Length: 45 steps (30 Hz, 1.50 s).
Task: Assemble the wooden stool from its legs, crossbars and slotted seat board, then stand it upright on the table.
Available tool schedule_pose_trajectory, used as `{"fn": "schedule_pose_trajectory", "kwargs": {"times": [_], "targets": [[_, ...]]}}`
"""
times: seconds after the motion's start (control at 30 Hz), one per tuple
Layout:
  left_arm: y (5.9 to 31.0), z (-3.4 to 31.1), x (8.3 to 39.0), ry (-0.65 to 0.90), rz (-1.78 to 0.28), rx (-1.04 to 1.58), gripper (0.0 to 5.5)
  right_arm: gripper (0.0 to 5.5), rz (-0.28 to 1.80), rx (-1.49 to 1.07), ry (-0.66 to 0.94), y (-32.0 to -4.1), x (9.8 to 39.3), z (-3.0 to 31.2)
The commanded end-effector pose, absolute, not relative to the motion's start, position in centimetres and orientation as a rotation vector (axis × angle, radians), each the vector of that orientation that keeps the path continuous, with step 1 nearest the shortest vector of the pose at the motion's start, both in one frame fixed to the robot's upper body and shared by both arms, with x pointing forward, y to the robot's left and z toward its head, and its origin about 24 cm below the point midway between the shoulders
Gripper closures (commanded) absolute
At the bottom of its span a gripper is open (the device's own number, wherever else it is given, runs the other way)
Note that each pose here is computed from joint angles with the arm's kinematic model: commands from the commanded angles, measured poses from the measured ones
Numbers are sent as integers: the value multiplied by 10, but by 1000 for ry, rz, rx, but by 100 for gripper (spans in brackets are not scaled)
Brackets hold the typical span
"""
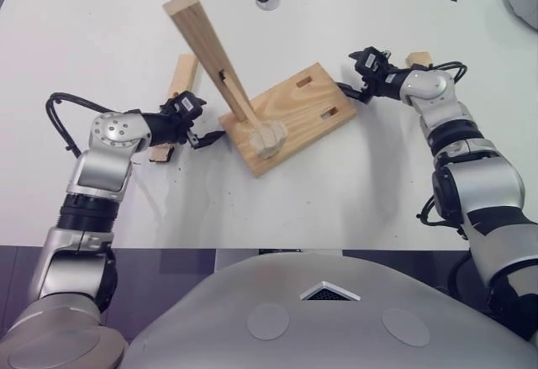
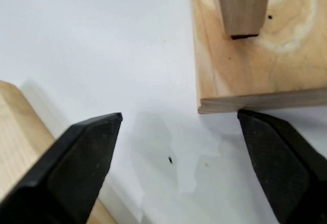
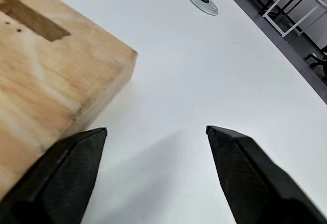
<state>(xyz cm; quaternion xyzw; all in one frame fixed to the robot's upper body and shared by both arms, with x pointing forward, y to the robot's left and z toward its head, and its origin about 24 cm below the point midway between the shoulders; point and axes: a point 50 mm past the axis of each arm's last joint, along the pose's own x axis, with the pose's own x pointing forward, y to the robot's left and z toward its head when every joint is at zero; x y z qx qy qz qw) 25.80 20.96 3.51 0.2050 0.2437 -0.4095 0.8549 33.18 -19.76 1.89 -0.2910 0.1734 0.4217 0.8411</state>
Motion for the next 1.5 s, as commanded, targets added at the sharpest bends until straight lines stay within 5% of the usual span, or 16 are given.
{"fn": "schedule_pose_trajectory", "kwargs": {"times": [0.03, 0.13, 0.2, 0.4, 0.6, 0.83, 1.0, 1.17, 1.33, 1.5], "targets": [[159, 35, 305, 366, -857, 313, 131, 185, 1183, -515, 549, -211, 277, -14], [120, 32, 339, 326, -832, 242, 131, 185, 1279, -425, 511, -209, 246, 6], [116, 38, 352, 294, -789, 233, 131, 185, 1280, -402, 481, -203, 229, 19], [199, 60, 353, 189, -689, 382, 131, 185, 831, -515, 491, -266, 207, 53], [225, 51, 296, 286, -862, 513, 131, 185, 659, -464, 296, -256, 251, 57], [210, 45, 258, 469, -1054, 564, 131, 185, 869, -681, 482, -225, 279, -5], [156, 31, 285, 353, -970, 436, 131, 185, 1094, -549, 506, -209, 252, -8], [133, 26, 308, 301, -874, 402, 131, 185, 1016, -595, 433, -203, 257, 4], [159, 37, 301, 257, -799, 412, 131, 185, 652, -627, 337, -224, 262, 15], [215, 81, 299, 176, -454, 462, 131, 185, 350, -524, 253, -254, 243, 37]]}}
